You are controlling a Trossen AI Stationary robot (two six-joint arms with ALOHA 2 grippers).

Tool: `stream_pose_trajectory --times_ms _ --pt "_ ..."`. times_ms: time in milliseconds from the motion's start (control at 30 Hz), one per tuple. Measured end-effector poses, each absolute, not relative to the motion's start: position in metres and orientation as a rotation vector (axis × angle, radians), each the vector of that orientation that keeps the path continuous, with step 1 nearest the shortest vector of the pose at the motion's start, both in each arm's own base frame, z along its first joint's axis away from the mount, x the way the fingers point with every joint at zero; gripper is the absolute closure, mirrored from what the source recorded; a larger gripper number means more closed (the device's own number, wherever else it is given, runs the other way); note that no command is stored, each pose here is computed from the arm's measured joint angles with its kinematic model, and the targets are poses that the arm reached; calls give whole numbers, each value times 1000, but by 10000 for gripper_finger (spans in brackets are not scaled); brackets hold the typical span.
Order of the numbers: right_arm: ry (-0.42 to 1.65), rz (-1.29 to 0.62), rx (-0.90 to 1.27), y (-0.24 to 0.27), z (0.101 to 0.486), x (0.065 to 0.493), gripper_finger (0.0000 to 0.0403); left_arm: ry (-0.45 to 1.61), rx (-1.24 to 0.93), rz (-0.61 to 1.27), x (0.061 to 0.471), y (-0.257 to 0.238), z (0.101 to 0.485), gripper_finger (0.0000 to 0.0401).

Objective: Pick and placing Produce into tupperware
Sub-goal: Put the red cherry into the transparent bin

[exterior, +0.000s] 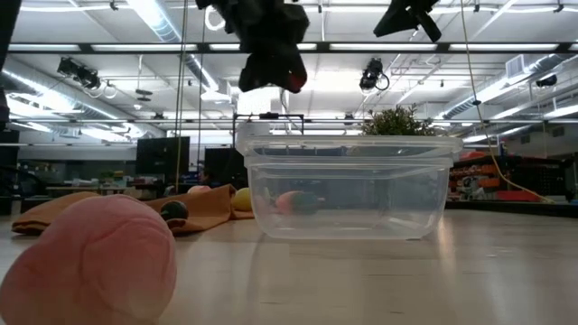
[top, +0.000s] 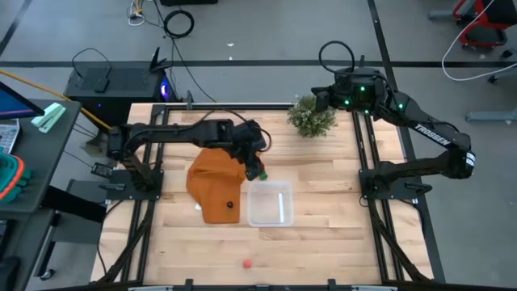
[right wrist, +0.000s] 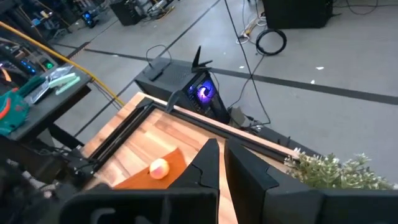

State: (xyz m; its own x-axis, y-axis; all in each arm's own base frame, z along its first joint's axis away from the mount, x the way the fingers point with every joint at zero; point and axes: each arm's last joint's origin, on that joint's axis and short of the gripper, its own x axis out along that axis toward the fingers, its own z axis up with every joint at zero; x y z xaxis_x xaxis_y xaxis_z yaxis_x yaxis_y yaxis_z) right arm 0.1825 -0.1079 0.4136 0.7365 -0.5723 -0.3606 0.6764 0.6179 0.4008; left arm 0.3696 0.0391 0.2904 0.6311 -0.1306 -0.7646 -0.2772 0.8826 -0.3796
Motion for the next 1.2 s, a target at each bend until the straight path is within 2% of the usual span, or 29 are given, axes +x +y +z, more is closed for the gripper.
stream_pose_trajectory --times_ms 267,433,700,1033,1200 --pt "206 -720 525 -107 415 181 401 1009 -304 -56 416 11 292 265" --pt "215 -721 526 -106 415 179 401 1123 -229 -75 432 7 281 273" --pt "229 -723 529 -101 416 170 401 1331 -210 -45 434 3 245 266" --pt "231 -725 528 -99 417 167 401 1335 -200 -71 435 -22 243 275" --pt "230 -726 528 -99 417 167 401 1376 -202 -56 431 -21 228 266"
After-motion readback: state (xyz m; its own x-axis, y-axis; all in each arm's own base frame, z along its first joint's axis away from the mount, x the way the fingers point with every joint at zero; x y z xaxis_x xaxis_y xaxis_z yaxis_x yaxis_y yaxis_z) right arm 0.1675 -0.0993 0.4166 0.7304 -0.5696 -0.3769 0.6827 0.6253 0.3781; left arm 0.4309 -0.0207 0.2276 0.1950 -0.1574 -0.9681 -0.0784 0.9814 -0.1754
